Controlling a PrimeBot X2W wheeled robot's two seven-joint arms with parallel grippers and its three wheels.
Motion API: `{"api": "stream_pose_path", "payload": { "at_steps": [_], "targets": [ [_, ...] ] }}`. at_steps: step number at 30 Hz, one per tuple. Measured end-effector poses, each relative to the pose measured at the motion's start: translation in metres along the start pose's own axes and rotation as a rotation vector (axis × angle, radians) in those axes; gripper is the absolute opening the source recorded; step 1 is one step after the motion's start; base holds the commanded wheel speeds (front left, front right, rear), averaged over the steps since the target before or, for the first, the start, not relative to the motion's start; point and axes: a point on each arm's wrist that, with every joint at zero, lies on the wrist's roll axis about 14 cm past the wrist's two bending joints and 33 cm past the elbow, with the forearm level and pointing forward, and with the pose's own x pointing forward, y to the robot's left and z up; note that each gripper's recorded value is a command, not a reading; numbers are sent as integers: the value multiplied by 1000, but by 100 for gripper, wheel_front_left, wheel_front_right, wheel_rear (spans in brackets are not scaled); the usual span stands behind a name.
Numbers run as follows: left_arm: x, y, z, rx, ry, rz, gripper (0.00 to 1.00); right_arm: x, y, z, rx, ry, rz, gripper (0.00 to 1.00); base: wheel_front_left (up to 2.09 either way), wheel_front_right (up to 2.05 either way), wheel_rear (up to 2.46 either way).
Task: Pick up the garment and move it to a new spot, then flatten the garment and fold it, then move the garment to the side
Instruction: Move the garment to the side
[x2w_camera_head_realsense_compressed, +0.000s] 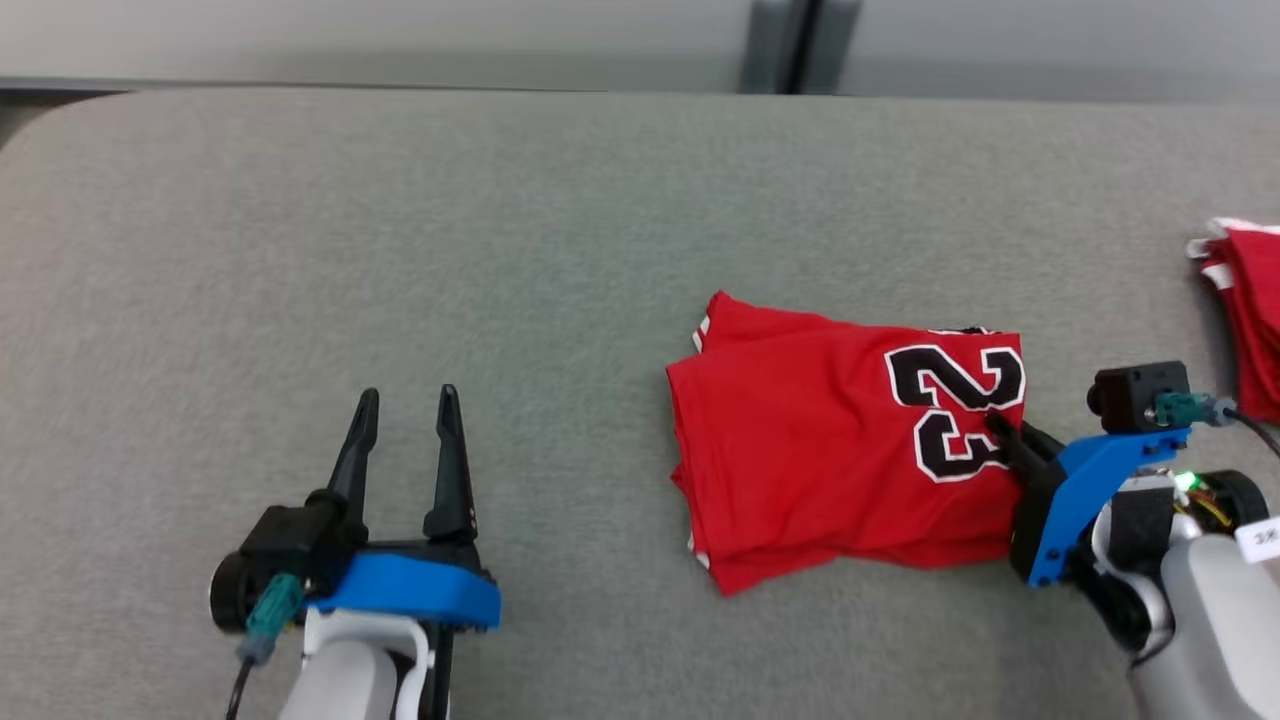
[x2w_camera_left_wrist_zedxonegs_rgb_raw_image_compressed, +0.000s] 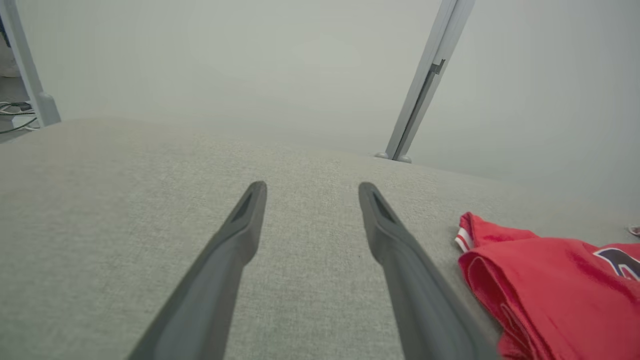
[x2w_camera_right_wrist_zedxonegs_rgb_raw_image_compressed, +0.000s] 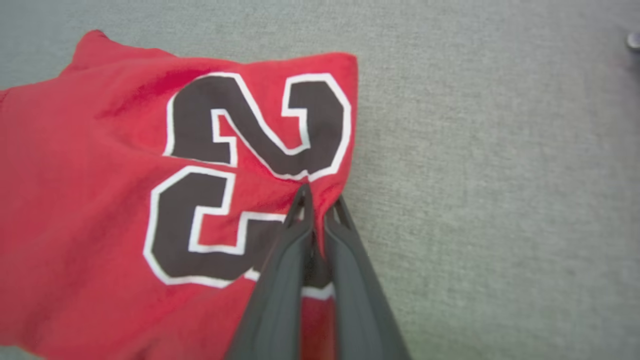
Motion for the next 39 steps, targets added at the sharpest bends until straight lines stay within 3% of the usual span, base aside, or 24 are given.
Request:
{"api": "stream_pose_path", "payload": {
  "at_steps": [9, 18, 24, 29, 39],
  "targets": [
    [43, -85, -27, -11, 57, -263, 100, -53, -94, 7, 2, -50, -221, 0, 0, 0, 0],
    [60, -138, -32, -9, 68, -420, 100, -88, -126, 21, 22, -127, -324, 0, 0, 0, 0],
    [57, -136, -27, 1, 58, -417, 100, -75, -113, 40, 5, -177, -285, 0, 0, 0, 0],
    [50, -121, -16, 10, 37, -376, 100, -67, -109, 69, -78, -202, -262, 0, 0, 0, 0],
    [37, -85, -8, 8, 20, -267, 100, -80, -159, 123, -226, -171, -387, 0, 0, 0, 0]
  ]
}}
